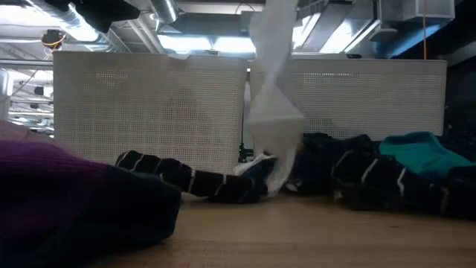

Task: Sort clothes
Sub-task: Put the white sock into the right white bin

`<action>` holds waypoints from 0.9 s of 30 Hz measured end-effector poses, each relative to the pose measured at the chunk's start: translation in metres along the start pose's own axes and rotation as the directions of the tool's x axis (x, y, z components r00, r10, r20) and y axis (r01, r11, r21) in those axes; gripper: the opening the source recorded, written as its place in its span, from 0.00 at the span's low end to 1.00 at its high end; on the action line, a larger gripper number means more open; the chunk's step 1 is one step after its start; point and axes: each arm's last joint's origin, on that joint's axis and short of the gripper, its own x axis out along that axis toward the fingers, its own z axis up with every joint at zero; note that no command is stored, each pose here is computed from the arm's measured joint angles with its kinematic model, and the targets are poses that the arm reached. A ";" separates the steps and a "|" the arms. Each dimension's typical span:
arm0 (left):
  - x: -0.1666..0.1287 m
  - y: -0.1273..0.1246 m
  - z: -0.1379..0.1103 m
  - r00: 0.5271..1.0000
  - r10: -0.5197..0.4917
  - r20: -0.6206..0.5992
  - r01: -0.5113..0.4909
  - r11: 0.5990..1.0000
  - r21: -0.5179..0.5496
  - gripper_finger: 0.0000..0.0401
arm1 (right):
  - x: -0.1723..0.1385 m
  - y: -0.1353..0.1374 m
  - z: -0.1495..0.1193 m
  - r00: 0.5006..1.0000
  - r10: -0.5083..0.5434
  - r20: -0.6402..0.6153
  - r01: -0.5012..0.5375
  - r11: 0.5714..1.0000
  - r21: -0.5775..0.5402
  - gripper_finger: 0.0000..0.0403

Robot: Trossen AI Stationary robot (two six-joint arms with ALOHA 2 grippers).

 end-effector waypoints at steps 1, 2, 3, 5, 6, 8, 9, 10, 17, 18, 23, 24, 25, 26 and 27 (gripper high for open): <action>0.000 0.000 0.000 1.000 0.000 0.000 0.000 1.000 0.000 0.45 | -0.003 -0.006 0.000 1.000 -0.019 0.012 0.019 1.000 0.013 0.04; 0.000 0.000 0.000 1.000 0.000 0.000 0.000 1.000 0.000 0.45 | -0.005 -0.013 -0.001 0.999 -0.043 0.026 0.042 0.999 0.026 0.04; 0.000 0.000 0.000 1.000 0.000 0.000 0.000 1.000 0.000 0.45 | -0.008 -0.020 -0.001 0.997 -0.069 0.038 0.067 0.997 0.040 0.04; 0.000 0.000 0.000 1.000 0.000 0.000 0.000 1.000 0.002 0.45 | -0.013 -0.035 -0.002 0.990 -0.124 0.062 0.120 0.990 0.070 0.04; 0.000 0.000 0.000 1.000 0.000 0.000 0.000 1.000 0.002 0.45 | -0.016 -0.043 -0.003 0.986 -0.151 0.071 0.144 0.986 0.087 0.04; 0.000 0.000 0.000 1.000 0.000 0.000 0.000 1.000 0.003 0.45 | -0.019 -0.059 -0.005 0.977 -0.196 0.081 0.186 0.975 0.123 0.04; 0.000 0.000 0.000 1.000 0.000 0.000 0.000 1.000 0.004 0.45 | -0.020 -0.066 -0.006 0.972 -0.218 0.083 0.205 0.969 0.140 0.04; 0.000 0.000 0.000 1.000 0.000 0.000 0.000 1.000 0.004 0.45 | -0.020 -0.073 -0.007 0.968 -0.237 0.084 0.222 0.962 0.158 0.04; 0.000 0.000 0.000 1.000 0.000 0.000 0.000 1.000 0.004 0.45 | -0.021 -0.118 -0.014 0.908 -0.413 0.067 0.383 0.885 0.265 0.04; 0.000 0.000 0.000 1.000 0.000 0.000 0.000 1.000 0.006 0.45 | -0.021 -0.123 -0.015 0.899 -0.433 0.060 0.403 0.874 0.272 0.04; 0.000 0.000 0.000 1.000 0.000 0.000 0.000 1.000 0.017 0.45 | -0.013 -0.152 -0.021 0.868 -0.496 0.004 0.469 0.825 0.315 0.04; 0.000 0.000 0.000 1.000 0.000 0.000 0.000 1.000 0.017 0.45 | -0.010 -0.157 -0.022 0.863 -0.505 -0.011 0.481 0.816 0.322 0.04; 0.000 0.000 0.000 1.000 0.000 0.000 0.000 1.000 0.018 0.45 | -0.007 -0.162 -0.024 0.858 -0.513 -0.027 0.493 0.806 0.328 0.04; 0.000 0.000 0.000 1.000 0.000 0.000 0.000 1.000 0.017 0.45 | -0.004 -0.167 -0.025 0.851 -0.523 -0.043 0.506 0.796 0.333 0.04; 0.000 0.000 0.000 1.000 0.000 0.000 0.000 1.000 0.017 0.45 | 0.000 -0.173 -0.026 0.843 -0.535 -0.060 0.521 0.784 0.338 0.04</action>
